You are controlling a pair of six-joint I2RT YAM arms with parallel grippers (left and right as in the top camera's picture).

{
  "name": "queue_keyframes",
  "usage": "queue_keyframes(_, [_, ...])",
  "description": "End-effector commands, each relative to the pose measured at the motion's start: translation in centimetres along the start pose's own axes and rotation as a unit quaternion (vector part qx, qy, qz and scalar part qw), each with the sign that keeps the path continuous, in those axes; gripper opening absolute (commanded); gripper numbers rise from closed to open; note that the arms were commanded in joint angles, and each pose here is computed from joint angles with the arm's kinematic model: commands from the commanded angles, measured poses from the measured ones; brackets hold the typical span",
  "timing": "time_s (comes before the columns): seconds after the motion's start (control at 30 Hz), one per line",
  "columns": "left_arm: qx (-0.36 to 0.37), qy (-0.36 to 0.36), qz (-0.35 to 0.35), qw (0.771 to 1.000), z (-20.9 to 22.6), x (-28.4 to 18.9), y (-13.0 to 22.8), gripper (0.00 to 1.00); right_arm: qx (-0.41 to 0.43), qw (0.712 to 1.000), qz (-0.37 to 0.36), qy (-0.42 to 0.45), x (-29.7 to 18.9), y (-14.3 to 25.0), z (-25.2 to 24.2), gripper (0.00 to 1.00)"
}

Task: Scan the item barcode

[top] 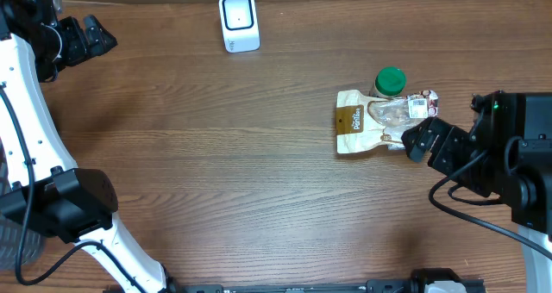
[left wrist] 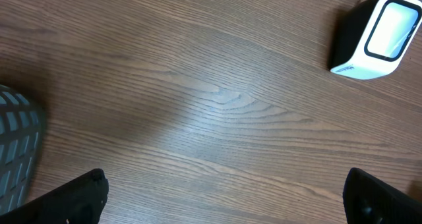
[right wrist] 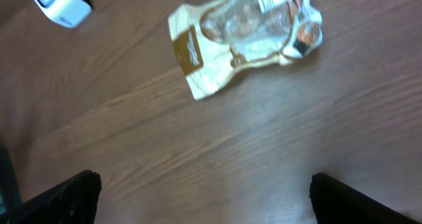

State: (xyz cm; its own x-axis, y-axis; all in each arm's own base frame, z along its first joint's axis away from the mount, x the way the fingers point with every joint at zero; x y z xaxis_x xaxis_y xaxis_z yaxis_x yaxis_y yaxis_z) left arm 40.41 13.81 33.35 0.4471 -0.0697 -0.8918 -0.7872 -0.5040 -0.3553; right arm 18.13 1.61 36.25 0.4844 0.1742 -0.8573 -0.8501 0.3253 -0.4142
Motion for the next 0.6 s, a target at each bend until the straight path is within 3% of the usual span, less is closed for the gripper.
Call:
queue_keyframes(0.0, [0.011,0.001,-0.010,1.000,-0.4,-0.6,0.0,0.99,-0.011,0.999,-0.041,-0.006,-1.1,-0.4,0.2,1.00])
queue_keyframes(0.17, [0.012,0.001,-0.010,1.000,-0.4,-0.6,0.0,1.00,-0.054,0.990,-0.130,-0.023,-1.8,-0.9,1.5,1.00])
queue_keyframes(0.33, [0.012,0.001,-0.010,1.000,-0.4,-0.6,0.0,1.00,-0.151,0.961,-0.220,-0.065,-1.6,-0.2,2.7,1.00])
queue_keyframes(0.57, [0.012,0.001,-0.010,1.000,-0.4,-0.6,0.0,1.00,-0.159,0.926,-0.327,-0.106,0.9,1.9,1.4,1.00])
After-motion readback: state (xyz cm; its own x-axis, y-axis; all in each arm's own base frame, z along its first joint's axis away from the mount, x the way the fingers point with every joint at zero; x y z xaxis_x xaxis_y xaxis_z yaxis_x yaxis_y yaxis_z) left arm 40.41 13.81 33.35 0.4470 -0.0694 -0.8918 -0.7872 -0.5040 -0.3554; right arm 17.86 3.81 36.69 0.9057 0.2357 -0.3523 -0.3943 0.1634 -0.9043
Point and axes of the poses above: each gripper's point midway between its finger pads, its own x axis out along the fingers, its own z axis along the line the jaws close on, y = z × x, the point moved 9 cm from there along -x, back along the fingers, and after that the axes turned 8 degrees about -x, right-handed, at the moved point
